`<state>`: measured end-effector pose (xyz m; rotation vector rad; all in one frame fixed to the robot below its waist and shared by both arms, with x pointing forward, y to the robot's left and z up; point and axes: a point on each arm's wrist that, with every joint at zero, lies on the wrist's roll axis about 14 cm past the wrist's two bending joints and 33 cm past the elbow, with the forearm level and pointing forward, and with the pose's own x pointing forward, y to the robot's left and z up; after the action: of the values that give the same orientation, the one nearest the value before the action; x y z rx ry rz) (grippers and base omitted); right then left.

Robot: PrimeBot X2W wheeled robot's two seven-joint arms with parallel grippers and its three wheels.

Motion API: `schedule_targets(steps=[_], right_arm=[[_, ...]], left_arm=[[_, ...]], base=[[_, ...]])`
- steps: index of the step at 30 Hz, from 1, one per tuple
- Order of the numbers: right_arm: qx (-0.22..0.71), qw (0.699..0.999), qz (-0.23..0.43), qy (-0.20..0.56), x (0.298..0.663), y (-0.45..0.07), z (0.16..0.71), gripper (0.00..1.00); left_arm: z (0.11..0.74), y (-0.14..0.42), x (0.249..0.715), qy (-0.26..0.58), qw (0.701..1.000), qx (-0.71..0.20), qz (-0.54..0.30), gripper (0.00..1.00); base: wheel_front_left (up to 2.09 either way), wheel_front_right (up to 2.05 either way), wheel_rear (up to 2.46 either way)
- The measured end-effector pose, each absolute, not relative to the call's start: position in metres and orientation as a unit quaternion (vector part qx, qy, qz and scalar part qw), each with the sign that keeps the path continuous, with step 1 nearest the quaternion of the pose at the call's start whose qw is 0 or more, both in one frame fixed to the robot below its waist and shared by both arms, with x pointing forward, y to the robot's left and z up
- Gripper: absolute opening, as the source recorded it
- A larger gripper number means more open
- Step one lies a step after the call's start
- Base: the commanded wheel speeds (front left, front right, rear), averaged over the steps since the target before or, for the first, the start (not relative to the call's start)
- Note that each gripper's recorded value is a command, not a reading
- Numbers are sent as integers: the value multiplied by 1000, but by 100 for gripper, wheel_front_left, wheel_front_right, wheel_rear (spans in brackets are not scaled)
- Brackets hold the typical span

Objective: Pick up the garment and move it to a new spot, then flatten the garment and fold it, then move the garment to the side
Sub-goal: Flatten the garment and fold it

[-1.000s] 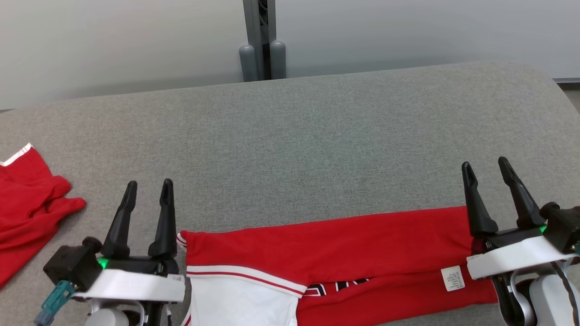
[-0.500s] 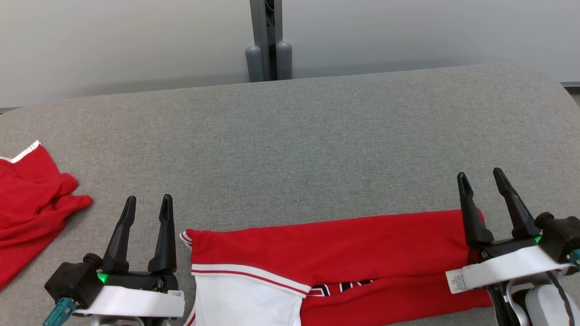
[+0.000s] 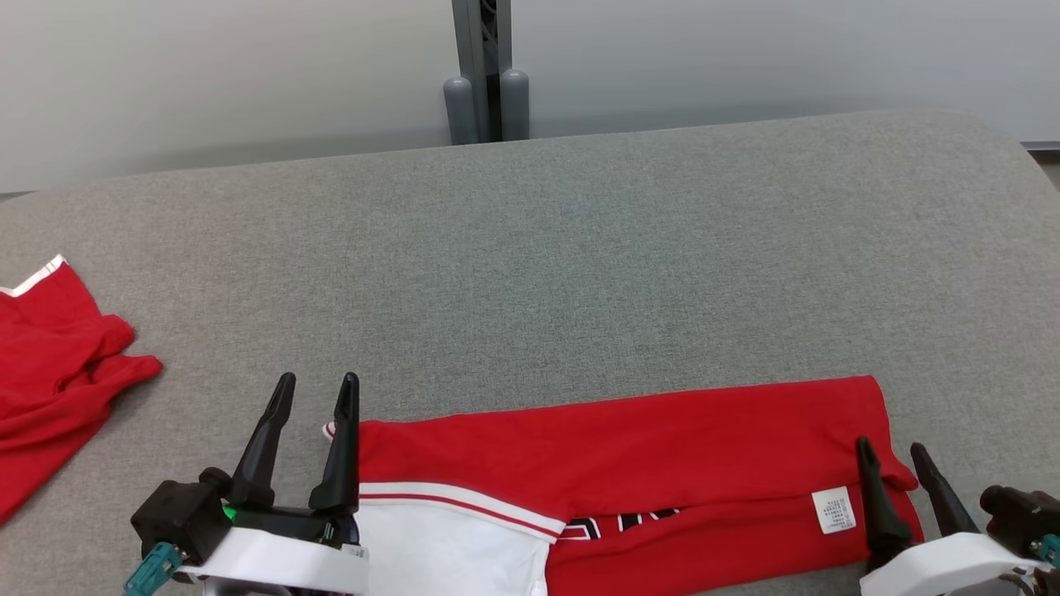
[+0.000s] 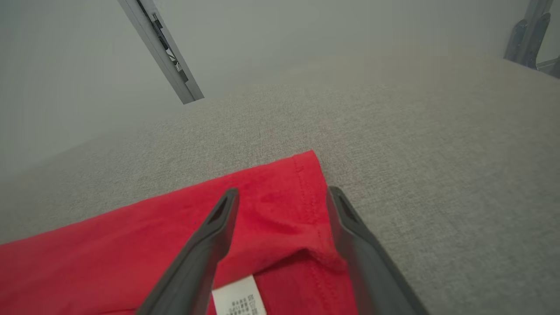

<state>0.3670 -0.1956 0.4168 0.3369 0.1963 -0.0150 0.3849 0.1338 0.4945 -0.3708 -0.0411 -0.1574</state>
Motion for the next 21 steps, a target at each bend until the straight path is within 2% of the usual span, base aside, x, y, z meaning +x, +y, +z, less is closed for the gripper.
schedule_targets(steps=[9, 21], right_arm=[[177, 971, -61, 149, 359, -220, 382, 100], [216, 959, -52, 178, 369, -198, 366, 100]], left_arm=[[491, 130, 392, -16, 980, -179, -84, 100], [487, 136, 394, -13, 982, -174, -75, 100]], base=[[0, 0, 0], [0, 0, 0]])
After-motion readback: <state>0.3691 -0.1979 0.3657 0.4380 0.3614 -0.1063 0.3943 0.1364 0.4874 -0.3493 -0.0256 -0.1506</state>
